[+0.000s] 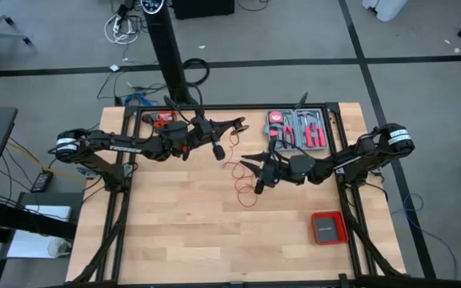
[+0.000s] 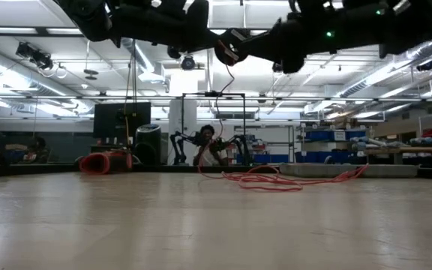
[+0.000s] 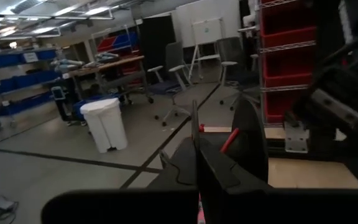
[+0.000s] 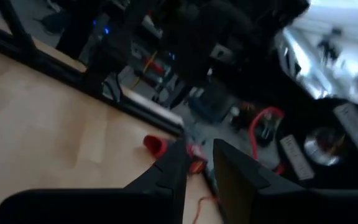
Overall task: Coil cords
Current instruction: Coil the red wire on the black spool
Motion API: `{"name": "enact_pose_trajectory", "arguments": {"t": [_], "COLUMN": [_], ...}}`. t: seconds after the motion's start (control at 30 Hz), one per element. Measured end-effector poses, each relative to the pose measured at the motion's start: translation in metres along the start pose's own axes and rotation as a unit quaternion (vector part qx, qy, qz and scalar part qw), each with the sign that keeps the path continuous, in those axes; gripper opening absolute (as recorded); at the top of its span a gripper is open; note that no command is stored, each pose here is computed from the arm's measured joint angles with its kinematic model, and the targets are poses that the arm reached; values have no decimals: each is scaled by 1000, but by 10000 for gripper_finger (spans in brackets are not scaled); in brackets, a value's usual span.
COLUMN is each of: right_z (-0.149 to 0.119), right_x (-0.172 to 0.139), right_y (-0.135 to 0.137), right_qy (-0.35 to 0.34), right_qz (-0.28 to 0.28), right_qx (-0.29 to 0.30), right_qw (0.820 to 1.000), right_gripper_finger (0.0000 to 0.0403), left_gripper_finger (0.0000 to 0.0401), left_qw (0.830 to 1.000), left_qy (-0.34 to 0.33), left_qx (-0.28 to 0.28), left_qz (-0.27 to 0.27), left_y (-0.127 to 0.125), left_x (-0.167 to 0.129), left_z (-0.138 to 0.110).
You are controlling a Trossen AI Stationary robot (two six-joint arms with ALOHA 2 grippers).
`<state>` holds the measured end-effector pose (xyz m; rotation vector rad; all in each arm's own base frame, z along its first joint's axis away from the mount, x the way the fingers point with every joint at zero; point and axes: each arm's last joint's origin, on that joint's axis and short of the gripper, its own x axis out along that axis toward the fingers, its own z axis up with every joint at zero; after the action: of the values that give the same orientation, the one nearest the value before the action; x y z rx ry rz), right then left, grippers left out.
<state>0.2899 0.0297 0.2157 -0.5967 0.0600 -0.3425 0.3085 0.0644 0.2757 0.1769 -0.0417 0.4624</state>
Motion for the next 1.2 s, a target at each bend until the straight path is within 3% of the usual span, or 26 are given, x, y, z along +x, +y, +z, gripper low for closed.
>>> {"name": "enact_pose_trajectory", "arguments": {"t": [0.1, 0.3, 0.8, 0.93, 1.07, 1.2], "right_z": [4, 16, 30, 30, 28, 23], "right_x": [10, 20, 13, 12, 13, 16], "right_y": [-5, -11, -2, 0, -3, -6], "right_qy": [44, 96, 64, 63, 63, 69], "right_qz": [-23, -68, -63, -64, -83, -93], "right_qx": [27, 2, 28, 66, 160, 206], "right_qw": [998, 993, 996, 994, 982, 972], "right_gripper_finger": [79, 80, 79, 81, 80, 80], "left_gripper_finger": [0, 0, 0, 0, 0, 0], "left_qw": [1000, 1000, 999, 999, 999, 997], "left_qy": [-10, -19, -16, -18, -23, -49], "left_qx": [-8, -12, -27, -34, -33, -3], "left_qz": [8, 8, 1, -9, -27, -58], "left_y": [1, -1, -1, -2, -3, -4], "left_x": [0, -1, 0, -1, -1, -1], "left_z": [2, 4, 3, 4, 4, 8]}}
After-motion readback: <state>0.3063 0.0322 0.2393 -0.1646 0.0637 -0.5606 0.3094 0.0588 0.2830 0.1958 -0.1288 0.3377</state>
